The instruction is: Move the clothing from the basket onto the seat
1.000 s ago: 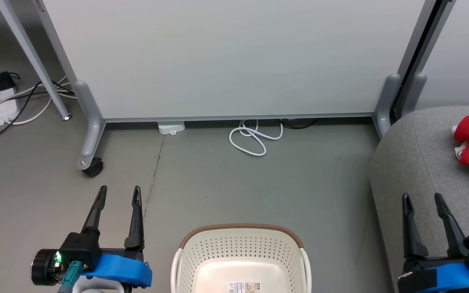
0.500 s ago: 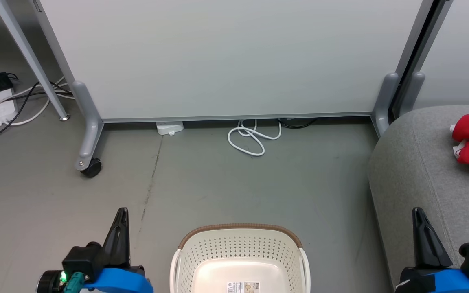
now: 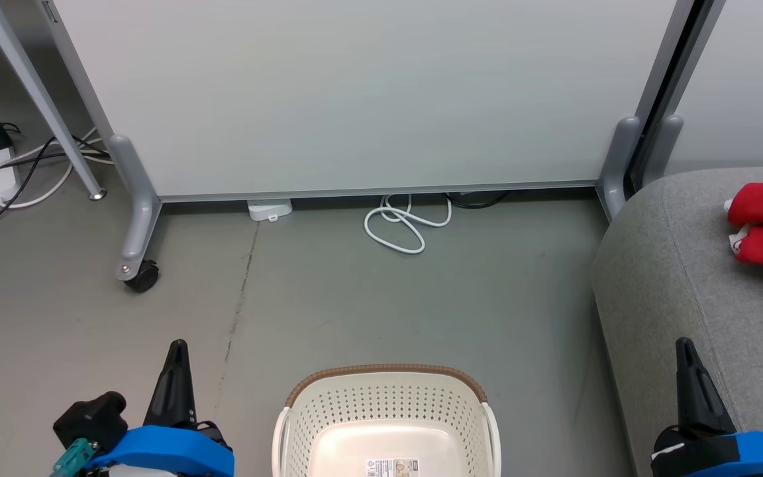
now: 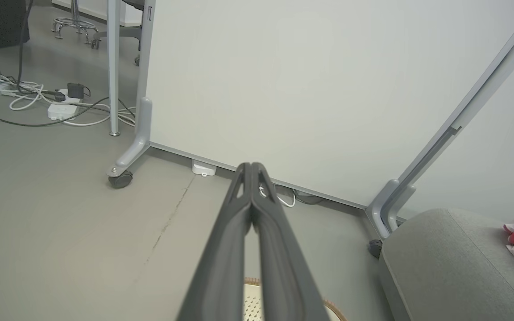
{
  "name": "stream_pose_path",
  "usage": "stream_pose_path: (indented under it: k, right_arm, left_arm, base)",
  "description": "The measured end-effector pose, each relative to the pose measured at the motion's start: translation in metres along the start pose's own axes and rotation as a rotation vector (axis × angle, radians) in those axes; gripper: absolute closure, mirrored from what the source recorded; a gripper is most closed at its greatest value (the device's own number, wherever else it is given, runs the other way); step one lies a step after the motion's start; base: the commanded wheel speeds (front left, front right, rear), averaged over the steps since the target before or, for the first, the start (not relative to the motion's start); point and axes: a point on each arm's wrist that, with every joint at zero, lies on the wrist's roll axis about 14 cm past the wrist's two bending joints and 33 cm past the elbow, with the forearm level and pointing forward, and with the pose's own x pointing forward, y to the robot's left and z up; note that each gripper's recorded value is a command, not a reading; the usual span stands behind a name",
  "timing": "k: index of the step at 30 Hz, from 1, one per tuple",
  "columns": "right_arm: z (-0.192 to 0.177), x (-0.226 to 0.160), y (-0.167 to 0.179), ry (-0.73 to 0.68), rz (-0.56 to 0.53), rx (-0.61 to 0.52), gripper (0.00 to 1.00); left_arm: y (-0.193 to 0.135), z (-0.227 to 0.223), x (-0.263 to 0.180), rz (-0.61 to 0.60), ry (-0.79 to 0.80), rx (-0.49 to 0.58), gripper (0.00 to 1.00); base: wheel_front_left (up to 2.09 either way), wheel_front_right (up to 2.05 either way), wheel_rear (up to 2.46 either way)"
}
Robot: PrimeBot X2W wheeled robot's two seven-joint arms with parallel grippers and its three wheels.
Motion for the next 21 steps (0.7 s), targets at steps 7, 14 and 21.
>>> stream_pose_path:
  k: [7,14,21]
  right_arm:
    - [0.0005,0.0014,-0.0021,0.007,-0.018,0.118,1.0]
    - [0.0001,0.0018,-0.0045,0.014,-0.034,0.226,1.0]
    - [0.0013,0.0036,-0.0052,0.015,-0.043,0.325,1.0]
  left_arm:
    - [0.0028,0.0018,0.0027,0.017,0.006,-0.121,1.0]
    - [0.004,0.0039,0.0057,0.026,0.009,-0.233,1.0]
    - [0.0049,0.0059,0.0086,0.034,0.012,-0.339,1.0]
  base:
    - [0.0,0.0,0.0]
    - [0.0,0.0,0.0]
    - [0.0,0.0,0.0]
